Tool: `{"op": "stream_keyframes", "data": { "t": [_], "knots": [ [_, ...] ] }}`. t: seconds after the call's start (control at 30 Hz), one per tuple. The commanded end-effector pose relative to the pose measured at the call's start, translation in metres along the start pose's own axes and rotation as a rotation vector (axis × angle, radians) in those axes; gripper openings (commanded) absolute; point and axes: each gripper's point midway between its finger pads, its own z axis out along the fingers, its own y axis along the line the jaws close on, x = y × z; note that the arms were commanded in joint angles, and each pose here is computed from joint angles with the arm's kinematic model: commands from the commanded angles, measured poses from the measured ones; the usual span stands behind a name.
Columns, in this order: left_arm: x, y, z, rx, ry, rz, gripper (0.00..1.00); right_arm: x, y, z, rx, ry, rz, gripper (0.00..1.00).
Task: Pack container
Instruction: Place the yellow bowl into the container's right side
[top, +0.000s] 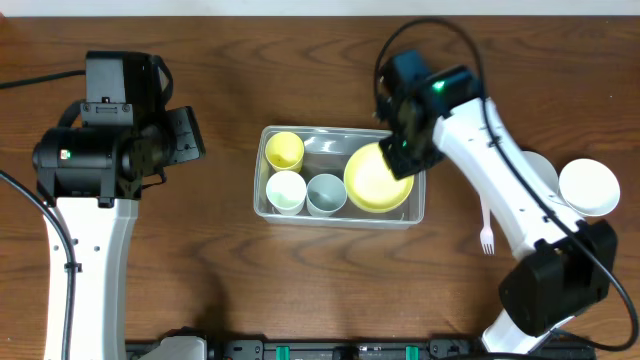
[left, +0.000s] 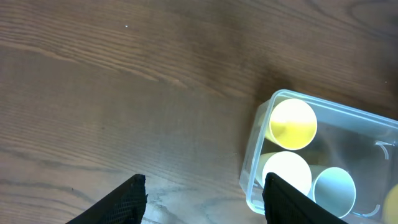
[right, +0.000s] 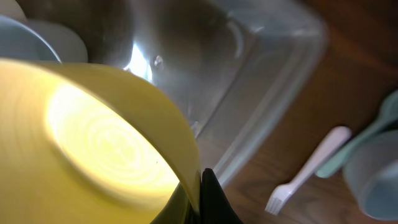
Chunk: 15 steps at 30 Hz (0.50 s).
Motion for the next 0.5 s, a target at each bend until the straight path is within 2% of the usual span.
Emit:
{"op": "stream_keyframes", "data": {
  "t": [0.0,0.47],
  "knots": [
    [-0.002,0.002,0.000,-0.011,-0.003,-0.017,0.61,0.012,0.010,0.023,-0.003,0.055,0.002,0.01],
    [-0.001,0.003,0.000,-0.013,0.005,-0.016,0.61,0.018,0.003,0.036,0.011,0.074,0.032,0.01]
  ]
}}
